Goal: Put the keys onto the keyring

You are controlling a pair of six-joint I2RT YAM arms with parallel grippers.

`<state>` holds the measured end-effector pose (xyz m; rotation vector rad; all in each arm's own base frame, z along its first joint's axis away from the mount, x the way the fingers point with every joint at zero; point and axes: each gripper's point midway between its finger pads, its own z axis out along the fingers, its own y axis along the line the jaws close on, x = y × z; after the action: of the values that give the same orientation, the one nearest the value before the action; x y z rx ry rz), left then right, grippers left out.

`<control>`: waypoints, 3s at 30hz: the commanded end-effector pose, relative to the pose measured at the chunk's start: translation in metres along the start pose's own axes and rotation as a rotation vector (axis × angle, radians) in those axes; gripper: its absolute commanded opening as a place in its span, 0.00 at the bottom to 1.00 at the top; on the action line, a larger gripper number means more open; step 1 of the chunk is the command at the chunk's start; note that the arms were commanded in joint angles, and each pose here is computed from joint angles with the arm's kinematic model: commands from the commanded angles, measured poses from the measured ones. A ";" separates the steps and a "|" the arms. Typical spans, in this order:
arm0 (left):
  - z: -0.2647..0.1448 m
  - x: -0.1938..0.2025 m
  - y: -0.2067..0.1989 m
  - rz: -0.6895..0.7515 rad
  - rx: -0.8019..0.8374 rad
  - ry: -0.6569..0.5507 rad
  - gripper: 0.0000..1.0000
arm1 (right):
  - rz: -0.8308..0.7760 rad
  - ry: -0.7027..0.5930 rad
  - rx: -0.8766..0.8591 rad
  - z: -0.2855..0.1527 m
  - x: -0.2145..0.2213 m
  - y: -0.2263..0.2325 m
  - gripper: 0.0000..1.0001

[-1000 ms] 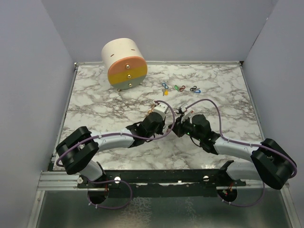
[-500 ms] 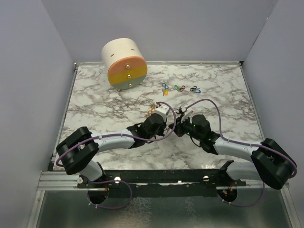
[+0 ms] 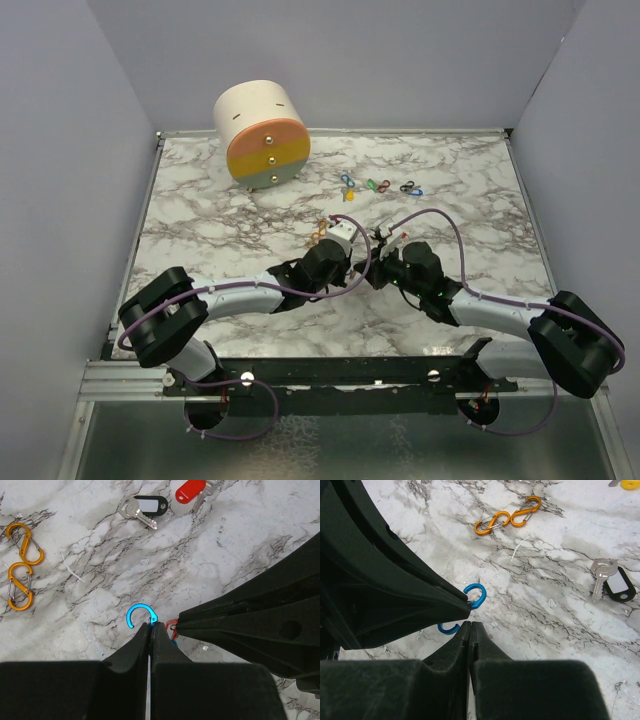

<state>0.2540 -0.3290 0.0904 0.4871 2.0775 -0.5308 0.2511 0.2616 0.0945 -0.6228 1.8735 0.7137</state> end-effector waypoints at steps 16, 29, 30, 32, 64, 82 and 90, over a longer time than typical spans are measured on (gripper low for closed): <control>-0.002 -0.016 -0.011 -0.018 0.033 -0.043 0.00 | -0.033 -0.057 -0.031 0.004 -0.018 0.009 0.01; -0.001 -0.016 -0.012 -0.019 0.038 -0.042 0.00 | -0.042 -0.060 -0.053 0.004 -0.018 0.014 0.01; -0.001 -0.016 -0.013 -0.020 0.039 -0.042 0.00 | -0.043 -0.062 -0.055 0.004 -0.019 0.015 0.01; -0.001 -0.016 -0.013 -0.019 0.039 -0.043 0.00 | -0.045 -0.062 -0.060 0.004 -0.019 0.016 0.01; 0.005 -0.028 -0.004 -0.009 -0.034 -0.066 0.00 | -0.076 -0.045 -0.126 0.004 -0.014 0.031 0.01; 0.004 -0.030 0.008 -0.056 -0.103 -0.071 0.00 | -0.084 -0.067 -0.111 0.002 -0.019 0.032 0.01; 0.000 -0.033 0.014 -0.066 -0.123 -0.085 0.30 | -0.081 -0.083 -0.088 -0.001 -0.022 0.028 0.01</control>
<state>0.2689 -0.3262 0.0989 0.3903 2.0811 -0.4594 0.2389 0.2781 0.1027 -0.7183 1.8021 0.7486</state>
